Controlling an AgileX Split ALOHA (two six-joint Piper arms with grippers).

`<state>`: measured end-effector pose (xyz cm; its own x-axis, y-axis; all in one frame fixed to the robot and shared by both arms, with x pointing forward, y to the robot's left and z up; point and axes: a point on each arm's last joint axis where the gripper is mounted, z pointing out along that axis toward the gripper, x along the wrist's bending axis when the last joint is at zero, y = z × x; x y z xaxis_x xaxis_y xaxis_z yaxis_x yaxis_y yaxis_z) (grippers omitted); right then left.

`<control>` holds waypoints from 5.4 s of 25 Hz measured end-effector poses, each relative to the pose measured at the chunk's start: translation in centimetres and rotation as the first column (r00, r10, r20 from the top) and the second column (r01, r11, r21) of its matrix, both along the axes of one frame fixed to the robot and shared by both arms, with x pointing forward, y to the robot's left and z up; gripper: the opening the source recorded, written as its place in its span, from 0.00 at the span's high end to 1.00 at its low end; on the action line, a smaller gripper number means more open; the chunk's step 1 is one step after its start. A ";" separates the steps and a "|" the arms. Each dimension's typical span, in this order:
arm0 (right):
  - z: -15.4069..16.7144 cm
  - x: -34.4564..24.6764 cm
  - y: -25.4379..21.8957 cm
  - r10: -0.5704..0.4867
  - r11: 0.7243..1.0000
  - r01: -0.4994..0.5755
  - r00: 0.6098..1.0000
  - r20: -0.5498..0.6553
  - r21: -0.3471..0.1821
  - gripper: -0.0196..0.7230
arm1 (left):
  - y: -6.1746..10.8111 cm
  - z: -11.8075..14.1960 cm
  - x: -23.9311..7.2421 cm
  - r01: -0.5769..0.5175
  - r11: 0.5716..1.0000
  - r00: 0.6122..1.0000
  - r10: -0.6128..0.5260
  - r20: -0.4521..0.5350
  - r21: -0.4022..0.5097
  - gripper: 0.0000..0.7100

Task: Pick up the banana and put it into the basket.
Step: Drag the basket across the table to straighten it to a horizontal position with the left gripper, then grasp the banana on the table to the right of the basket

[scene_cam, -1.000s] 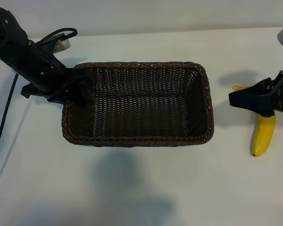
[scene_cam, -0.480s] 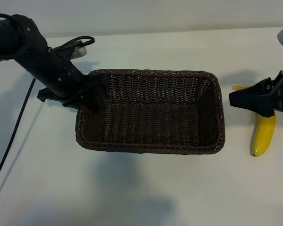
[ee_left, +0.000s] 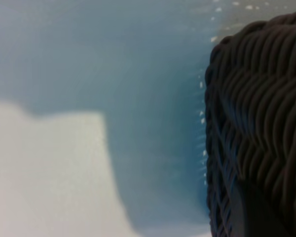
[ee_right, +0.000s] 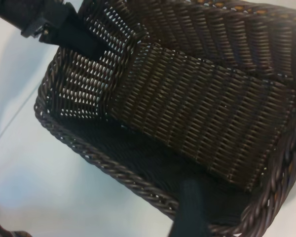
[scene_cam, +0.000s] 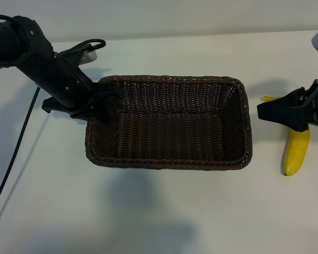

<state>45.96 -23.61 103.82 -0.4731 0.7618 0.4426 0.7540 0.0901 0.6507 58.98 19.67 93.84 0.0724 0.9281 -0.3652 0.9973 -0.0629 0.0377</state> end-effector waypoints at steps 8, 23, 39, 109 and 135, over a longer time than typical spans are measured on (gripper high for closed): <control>0.0 0.0 0.0 0.000 1.000 0.000 1.000 0.000 0.000 0.20 | -0.2 0.2 0.0 -0.010 1.000 1.000 0.010 -0.005 -0.018 0.33; 0.0 0.0 0.0 0.000 1.000 0.000 1.000 0.000 0.000 0.20 | 1.3 7.4 -0.7 0.082 0.989 0.996 -0.084 0.011 0.122 0.21; 0.0 0.0 0.0 0.000 1.000 0.000 1.000 0.000 0.000 0.20 | 9.3 12.2 1.4 -0.068 0.870 0.991 0.004 0.131 0.488 0.21; 0.0 0.4 -0.3 -0.097 0.995 0.097 0.995 -0.020 0.016 0.20 | 10.8 10.7 -34.3 -0.412 0.888 0.645 0.127 0.754 0.203 0.21; -0.2 8.5 -1.5 -0.260 0.952 0.173 0.892 -0.369 -0.253 0.20 | 10.6 10.5 -36.3 -0.435 0.886 0.550 0.120 0.826 0.161 0.21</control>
